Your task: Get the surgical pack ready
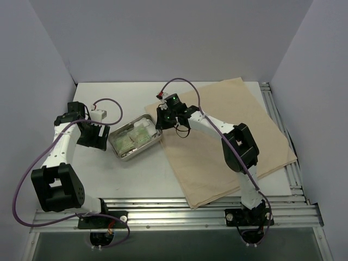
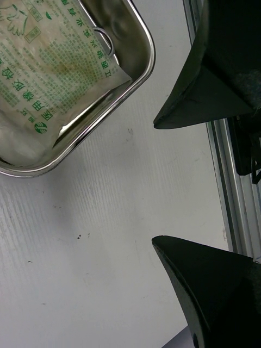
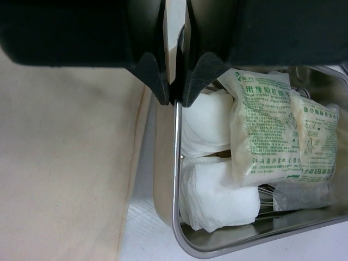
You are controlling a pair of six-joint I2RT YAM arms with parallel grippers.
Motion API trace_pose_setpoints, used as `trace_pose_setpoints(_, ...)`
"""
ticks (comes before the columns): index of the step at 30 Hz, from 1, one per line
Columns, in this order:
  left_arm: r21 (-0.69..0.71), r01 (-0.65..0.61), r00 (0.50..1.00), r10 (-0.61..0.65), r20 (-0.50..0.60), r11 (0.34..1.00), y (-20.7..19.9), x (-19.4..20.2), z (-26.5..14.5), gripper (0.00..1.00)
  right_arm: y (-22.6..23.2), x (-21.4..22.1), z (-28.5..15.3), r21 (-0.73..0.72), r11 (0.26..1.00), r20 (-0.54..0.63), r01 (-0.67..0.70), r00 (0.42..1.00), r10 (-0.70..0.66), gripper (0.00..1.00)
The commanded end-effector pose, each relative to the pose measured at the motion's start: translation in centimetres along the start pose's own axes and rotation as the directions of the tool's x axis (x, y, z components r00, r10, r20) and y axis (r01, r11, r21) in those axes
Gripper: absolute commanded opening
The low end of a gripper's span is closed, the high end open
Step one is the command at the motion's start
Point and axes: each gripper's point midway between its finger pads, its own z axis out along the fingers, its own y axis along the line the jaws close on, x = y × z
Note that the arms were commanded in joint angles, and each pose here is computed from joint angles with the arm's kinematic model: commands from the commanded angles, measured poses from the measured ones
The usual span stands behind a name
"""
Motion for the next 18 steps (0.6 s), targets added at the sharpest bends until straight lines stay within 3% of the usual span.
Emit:
trace_pose_setpoints(1,-0.014,-0.022,0.998,0.023,0.053,1.000,0.3,-1.1,-0.6,0.89,2.5,-6.6,-3.3,-0.137,0.990,0.188,-0.042,0.980,0.067,0.00)
trace_pose_setpoints(18,0.009,-0.023,0.997,0.022,0.079,1.000,0.3,-2.7,-0.6,0.89,-9.0,-2.9,-12.3,0.064,0.966,0.329,-0.251,0.919,0.217,0.00)
